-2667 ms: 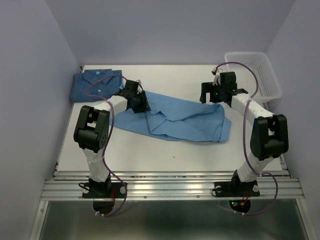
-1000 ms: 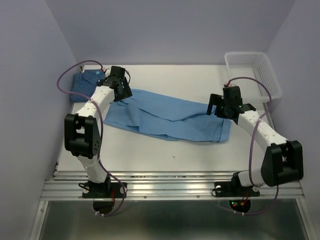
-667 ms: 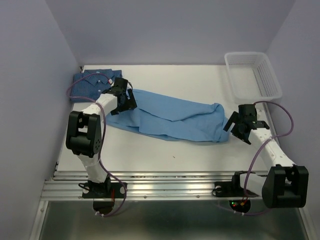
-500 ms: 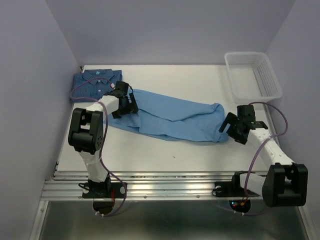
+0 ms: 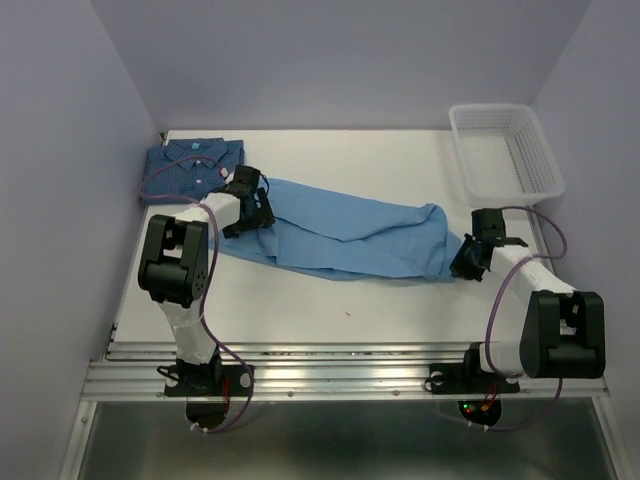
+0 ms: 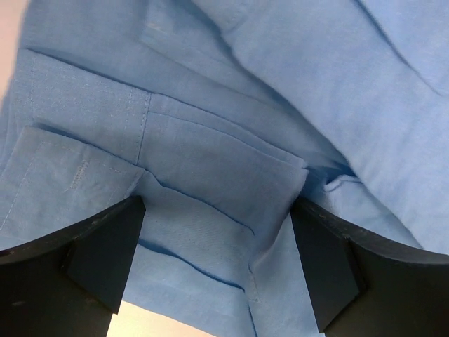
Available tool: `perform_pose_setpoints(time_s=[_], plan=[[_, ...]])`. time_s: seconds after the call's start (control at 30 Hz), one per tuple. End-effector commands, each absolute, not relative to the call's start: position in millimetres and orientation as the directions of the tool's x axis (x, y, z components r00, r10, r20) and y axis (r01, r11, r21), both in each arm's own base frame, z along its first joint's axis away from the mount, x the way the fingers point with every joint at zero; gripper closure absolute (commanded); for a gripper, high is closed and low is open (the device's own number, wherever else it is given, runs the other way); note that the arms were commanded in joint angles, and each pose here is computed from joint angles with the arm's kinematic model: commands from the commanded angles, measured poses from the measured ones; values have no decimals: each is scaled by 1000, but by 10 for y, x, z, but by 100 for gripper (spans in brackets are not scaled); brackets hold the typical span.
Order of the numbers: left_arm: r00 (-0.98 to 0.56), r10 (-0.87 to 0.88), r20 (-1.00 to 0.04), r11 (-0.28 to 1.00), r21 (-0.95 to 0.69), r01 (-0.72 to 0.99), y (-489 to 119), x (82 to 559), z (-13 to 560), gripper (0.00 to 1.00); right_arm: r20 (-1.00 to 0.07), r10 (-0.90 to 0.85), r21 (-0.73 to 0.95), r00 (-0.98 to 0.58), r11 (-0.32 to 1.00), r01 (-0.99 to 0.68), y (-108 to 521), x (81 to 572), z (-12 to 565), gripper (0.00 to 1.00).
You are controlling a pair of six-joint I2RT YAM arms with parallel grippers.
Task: Fold and stack the long sleeve shirts
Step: Fold the shirt
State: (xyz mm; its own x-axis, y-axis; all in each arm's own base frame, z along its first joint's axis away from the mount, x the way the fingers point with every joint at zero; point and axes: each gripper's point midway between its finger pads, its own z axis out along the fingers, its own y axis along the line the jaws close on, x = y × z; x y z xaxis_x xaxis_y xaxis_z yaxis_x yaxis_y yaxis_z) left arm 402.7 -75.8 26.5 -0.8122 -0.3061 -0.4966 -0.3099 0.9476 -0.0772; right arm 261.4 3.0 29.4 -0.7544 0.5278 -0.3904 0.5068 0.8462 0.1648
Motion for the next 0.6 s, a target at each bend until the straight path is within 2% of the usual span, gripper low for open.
perform_pose_setpoints(time_s=[0.0, 0.17, 0.4, 0.43, 0.47, 0.5, 0.53, 0.57], plan=[[-821, -312, -479, 907, 107, -407, -353, 3729, 224, 1, -500, 538, 114, -679, 818, 564, -356, 2822, 564, 99], [-792, -344, -505, 869, 147, -472, -192, 3673, 390, 1, -571, 507, -8, -645, 783, 622, -696, 2879, 777, 99], [-800, -365, -476, 893, 64, -445, -341, 3589, 436, 1, -509, 495, 17, -704, 823, 568, -569, 2952, 599, 98], [-800, -367, -475, 891, 66, -448, -332, 3564, 442, 1, -509, 494, 17, -705, 824, 566, -567, 2953, 602, 91], [-792, -373, -483, 887, 66, -458, -317, 3557, 482, 1, -509, 493, 18, -705, 825, 564, -566, 2959, 611, 75], [-790, -374, -486, 885, 69, -461, -310, 3558, 530, 1, -507, 491, 21, -708, 828, 560, -555, 2954, 612, 73], [-783, -375, -496, 885, 62, -462, -312, 3582, 590, 1, -512, 483, 25, -710, 835, 549, -550, 2971, 642, 67], [-763, -379, -524, 885, 36, -464, -328, 3663, 734, 1, -517, 476, 59, -711, 849, 525, -492, 3007, 697, 44]])
